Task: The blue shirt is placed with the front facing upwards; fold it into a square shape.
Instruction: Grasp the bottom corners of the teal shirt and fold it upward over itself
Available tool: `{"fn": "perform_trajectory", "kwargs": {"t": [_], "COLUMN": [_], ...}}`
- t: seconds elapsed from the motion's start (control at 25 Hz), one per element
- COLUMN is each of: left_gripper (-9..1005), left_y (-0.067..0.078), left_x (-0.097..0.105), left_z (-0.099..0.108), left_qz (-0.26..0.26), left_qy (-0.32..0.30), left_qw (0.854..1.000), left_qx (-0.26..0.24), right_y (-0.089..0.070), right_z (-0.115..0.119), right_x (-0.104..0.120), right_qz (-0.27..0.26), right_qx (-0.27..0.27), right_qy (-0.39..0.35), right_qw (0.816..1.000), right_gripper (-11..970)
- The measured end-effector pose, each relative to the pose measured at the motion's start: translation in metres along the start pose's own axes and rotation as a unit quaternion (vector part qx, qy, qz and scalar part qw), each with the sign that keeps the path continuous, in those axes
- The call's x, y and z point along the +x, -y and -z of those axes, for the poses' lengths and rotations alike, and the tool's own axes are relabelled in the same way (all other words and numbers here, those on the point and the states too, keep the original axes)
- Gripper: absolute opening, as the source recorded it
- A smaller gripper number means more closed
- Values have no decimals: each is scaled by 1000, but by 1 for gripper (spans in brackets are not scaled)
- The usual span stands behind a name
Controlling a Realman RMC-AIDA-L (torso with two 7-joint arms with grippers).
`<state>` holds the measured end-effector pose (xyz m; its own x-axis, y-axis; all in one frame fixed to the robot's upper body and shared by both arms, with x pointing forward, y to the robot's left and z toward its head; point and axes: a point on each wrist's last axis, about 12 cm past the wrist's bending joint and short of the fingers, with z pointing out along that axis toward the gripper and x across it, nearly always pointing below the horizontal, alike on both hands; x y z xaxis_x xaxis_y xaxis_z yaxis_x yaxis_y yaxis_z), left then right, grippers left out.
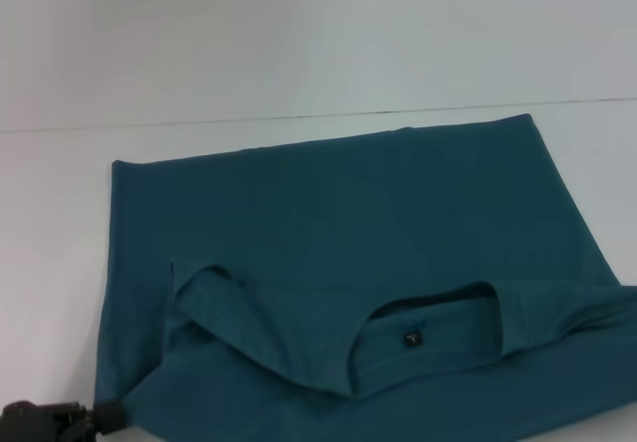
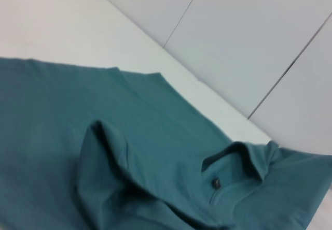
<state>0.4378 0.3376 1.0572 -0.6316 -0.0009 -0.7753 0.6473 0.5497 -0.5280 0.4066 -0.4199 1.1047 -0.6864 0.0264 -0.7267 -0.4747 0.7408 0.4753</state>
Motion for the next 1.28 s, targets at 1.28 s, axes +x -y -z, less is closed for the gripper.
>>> {"fn": "perform_trajectory", "kwargs": {"t": [1.28], "left_gripper": [25], "left_y": [11], "left_x": [-11], "left_z": [27], "left_qz": [-4], "left_qy": [109], "left_qw": [993], "left_qx": [39], "right_y": [-1], "right_z": [13], "right_x": [-55], "right_qz": [36], "right_qx": [-19], "right_qy": [130], "right_qw": [991], "right_gripper": [32]}}
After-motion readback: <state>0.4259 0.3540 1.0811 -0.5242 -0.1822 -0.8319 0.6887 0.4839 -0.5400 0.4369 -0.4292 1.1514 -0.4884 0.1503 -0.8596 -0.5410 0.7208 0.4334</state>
